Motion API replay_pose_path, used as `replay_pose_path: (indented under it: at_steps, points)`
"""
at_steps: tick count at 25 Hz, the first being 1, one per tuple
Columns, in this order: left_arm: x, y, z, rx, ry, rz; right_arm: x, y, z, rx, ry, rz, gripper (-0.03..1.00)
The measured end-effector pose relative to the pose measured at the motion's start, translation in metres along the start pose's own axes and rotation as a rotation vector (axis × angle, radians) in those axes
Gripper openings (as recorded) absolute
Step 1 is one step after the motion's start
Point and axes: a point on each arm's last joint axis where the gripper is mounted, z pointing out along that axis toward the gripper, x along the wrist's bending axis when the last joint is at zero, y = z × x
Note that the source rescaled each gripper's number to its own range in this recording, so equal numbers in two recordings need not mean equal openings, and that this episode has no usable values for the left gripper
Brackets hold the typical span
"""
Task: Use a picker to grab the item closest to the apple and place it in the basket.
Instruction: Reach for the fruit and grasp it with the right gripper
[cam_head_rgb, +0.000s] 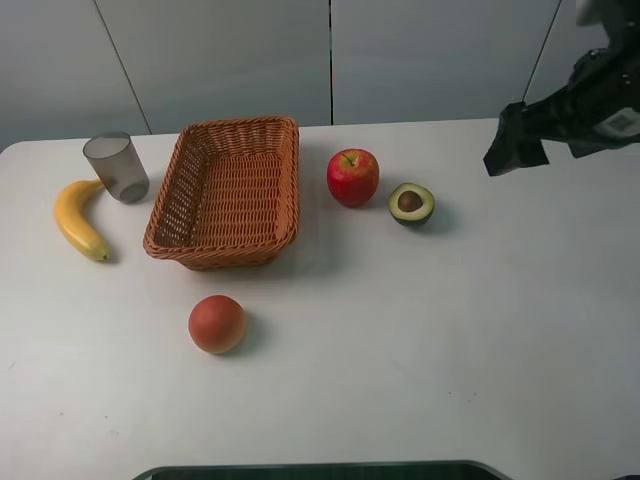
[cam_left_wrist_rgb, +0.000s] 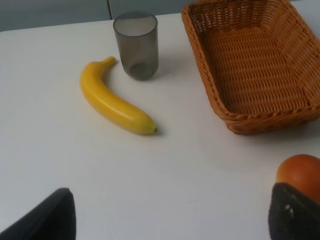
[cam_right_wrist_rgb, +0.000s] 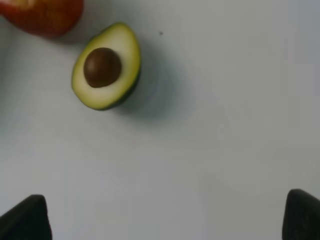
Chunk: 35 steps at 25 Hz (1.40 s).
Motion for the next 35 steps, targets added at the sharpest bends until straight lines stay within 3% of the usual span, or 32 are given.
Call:
replay_pose_path:
  at_steps: [12,23,35]
  points:
    - [0.0,0.0,0.0,0.0,0.0,0.0,0.039,0.053,0.082,0.17,0.055,0.008,1.0]
    - [0.0,0.0,0.0,0.0,0.0,0.0,0.039,0.079,0.137,0.233,-0.01,0.078,1.0]
    - [0.0,0.0,0.0,0.0,0.0,0.0,0.036,0.071,0.176,0.289,-0.041,0.127,1.0]
